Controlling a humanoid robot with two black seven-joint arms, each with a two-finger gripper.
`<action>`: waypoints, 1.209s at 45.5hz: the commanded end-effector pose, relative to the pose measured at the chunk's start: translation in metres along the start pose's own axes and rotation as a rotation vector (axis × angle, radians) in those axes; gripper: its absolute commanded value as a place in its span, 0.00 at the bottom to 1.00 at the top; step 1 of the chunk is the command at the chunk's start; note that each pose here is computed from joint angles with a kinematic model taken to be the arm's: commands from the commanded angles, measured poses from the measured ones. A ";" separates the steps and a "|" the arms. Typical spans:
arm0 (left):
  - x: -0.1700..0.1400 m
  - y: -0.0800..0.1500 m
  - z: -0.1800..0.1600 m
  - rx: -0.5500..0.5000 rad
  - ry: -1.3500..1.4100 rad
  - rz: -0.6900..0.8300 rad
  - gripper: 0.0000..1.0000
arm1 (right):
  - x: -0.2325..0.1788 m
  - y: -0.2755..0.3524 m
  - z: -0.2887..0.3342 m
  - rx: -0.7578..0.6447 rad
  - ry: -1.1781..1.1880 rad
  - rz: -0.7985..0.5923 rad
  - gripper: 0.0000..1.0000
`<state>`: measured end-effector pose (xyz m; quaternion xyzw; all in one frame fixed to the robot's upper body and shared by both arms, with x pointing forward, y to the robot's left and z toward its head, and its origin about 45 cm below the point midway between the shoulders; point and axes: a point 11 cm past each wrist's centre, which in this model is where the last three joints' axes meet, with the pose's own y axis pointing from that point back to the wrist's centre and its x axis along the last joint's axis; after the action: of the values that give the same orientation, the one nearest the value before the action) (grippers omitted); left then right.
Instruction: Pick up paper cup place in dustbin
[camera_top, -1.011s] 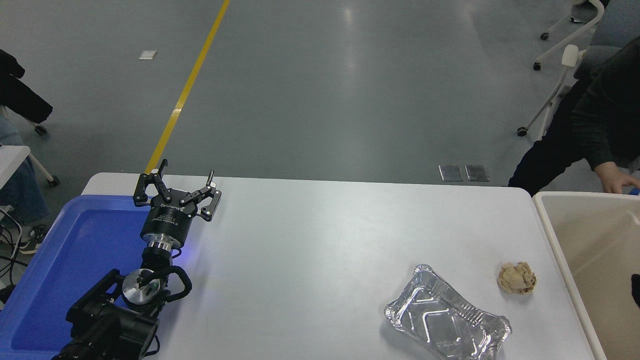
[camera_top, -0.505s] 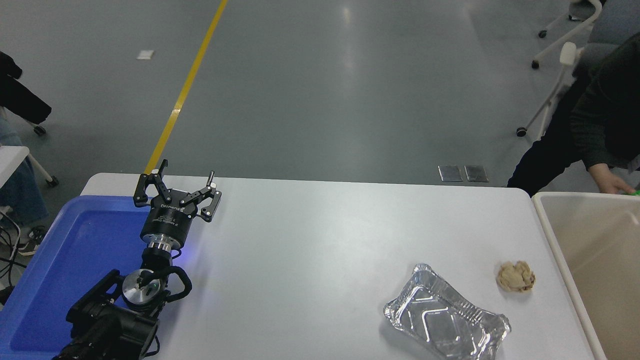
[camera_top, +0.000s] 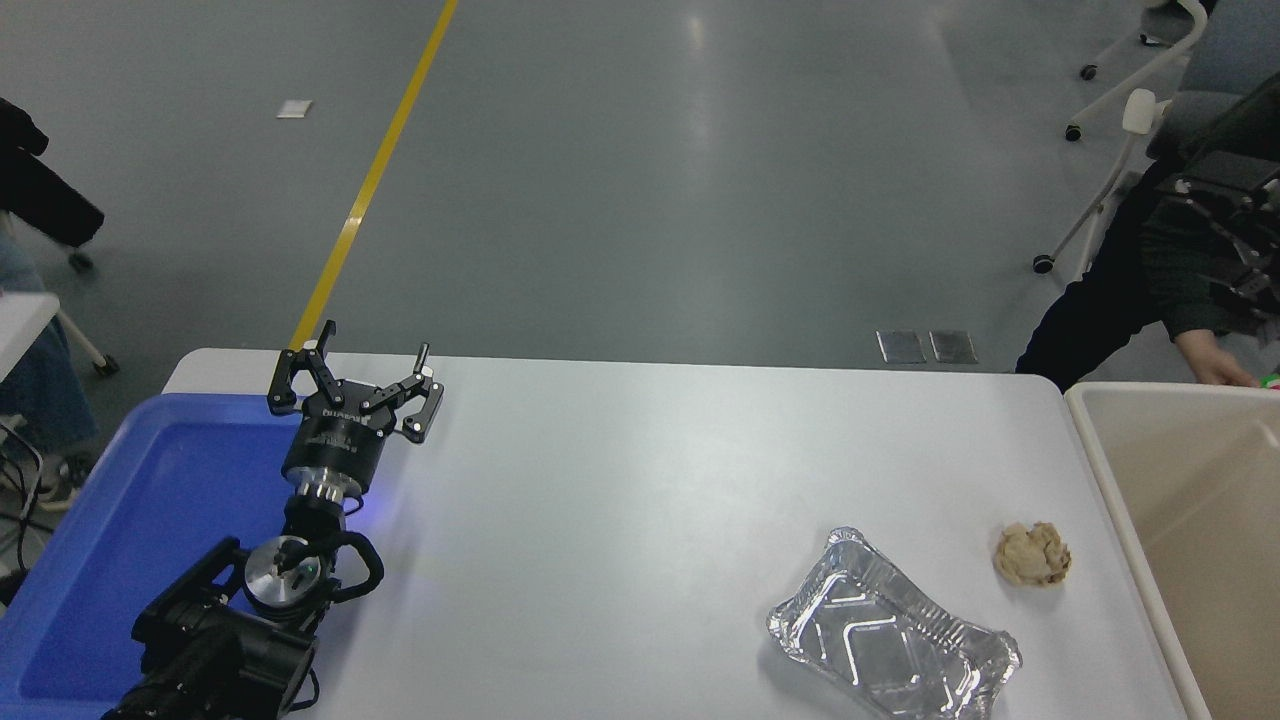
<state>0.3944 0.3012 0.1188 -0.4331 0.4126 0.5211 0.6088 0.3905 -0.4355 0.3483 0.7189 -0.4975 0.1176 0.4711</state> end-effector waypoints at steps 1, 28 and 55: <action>0.000 0.000 0.000 0.000 0.000 0.001 0.99 | -0.001 0.013 -0.036 -0.060 0.347 -0.107 1.00; 0.000 0.000 0.000 -0.002 0.001 0.001 0.99 | -0.086 0.044 -0.167 -0.029 0.742 -0.544 1.00; 0.000 0.000 0.000 -0.002 0.001 -0.001 0.99 | -0.158 0.073 -0.200 -0.128 0.624 -0.881 1.00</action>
<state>0.3945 0.3016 0.1188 -0.4340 0.4125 0.5213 0.6081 0.3265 -0.2010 0.3970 0.7627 -0.0078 0.1362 0.6322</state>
